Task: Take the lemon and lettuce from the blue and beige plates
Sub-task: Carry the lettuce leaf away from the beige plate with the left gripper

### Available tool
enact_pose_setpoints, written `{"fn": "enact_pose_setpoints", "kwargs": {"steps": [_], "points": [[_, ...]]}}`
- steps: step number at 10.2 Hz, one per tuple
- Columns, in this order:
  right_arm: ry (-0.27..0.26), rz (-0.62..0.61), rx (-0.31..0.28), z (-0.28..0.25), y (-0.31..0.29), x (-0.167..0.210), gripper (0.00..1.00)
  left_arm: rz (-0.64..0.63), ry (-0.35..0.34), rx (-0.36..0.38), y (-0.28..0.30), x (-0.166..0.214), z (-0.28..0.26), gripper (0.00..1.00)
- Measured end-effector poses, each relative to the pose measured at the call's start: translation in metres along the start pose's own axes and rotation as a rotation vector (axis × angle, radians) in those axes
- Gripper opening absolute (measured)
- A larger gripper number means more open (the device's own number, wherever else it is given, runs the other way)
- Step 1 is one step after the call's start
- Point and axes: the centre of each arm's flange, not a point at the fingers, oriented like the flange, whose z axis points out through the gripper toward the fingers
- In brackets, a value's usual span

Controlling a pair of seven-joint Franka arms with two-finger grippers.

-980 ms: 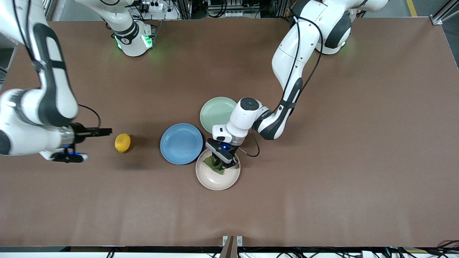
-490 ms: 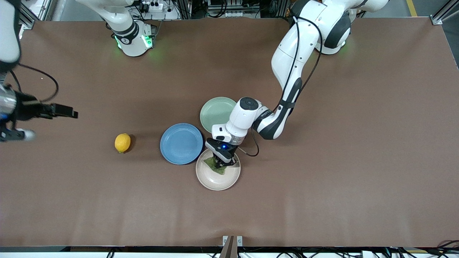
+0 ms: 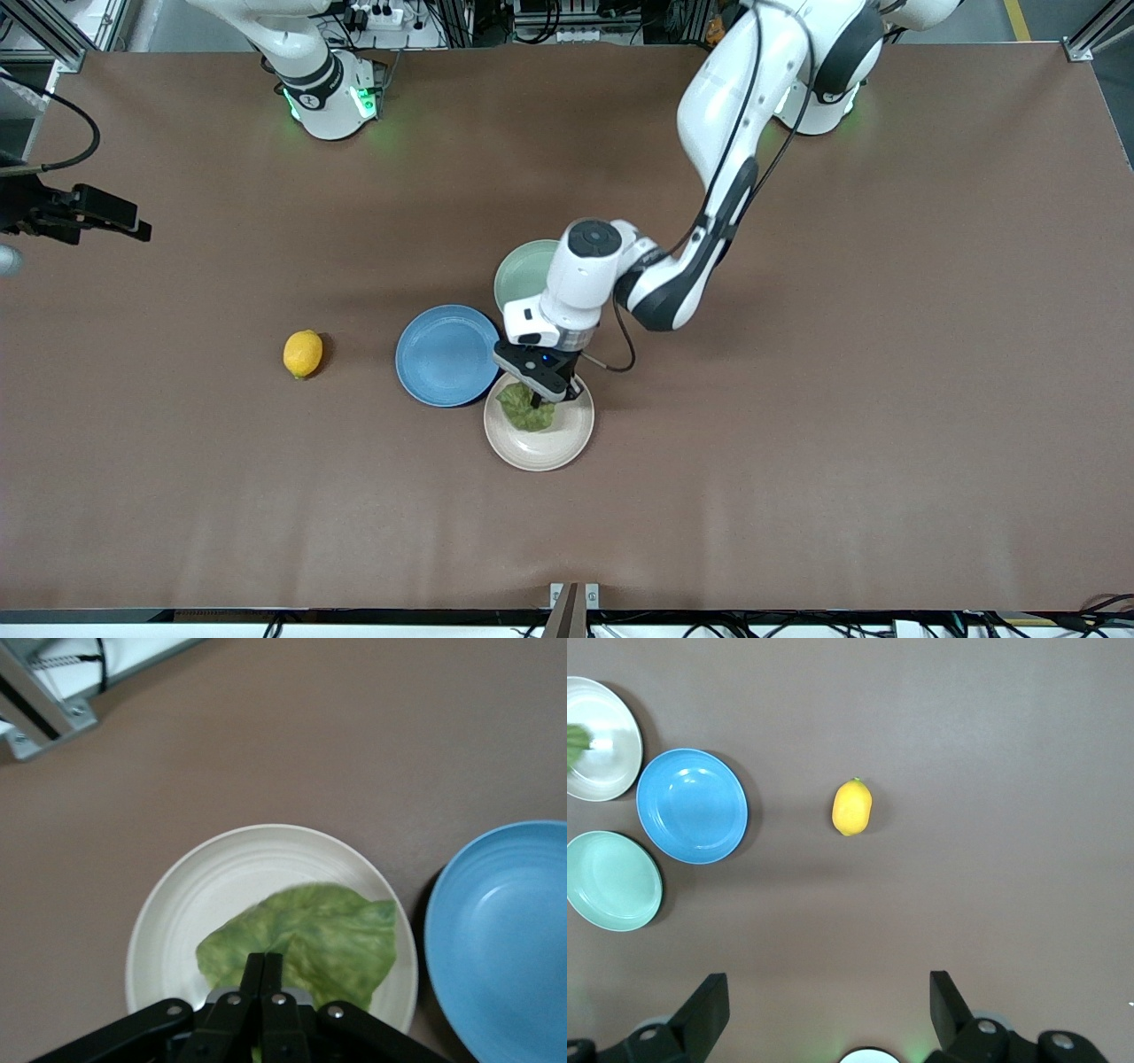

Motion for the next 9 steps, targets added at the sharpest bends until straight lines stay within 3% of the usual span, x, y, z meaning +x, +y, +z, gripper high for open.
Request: {"fn": "enact_pose_setpoints", "kwargs": {"steps": [2, 4, 7, 9], "points": [[-0.017, -0.02, -0.018, 0.008, -0.011, 0.001, 1.0, -0.126, -0.141, 0.03, -0.065, 0.027, -0.097, 0.02], [-0.022, -0.033, -0.028, 0.011, -0.018, 0.001, 1.0, -0.192, -0.317, 0.055, -0.212, 0.01, -0.145, 0.02], [-0.017, -0.028, -0.055, 0.01, -0.014, 0.002, 1.0, -0.279, -0.52, 0.019, -0.405, -0.086, -0.099, 0.02], [-0.009, -0.028, -0.061, 0.01, -0.014, 0.003, 1.0, -0.319, -0.616, -0.019, -0.433, -0.135, -0.04, 0.02]]}}
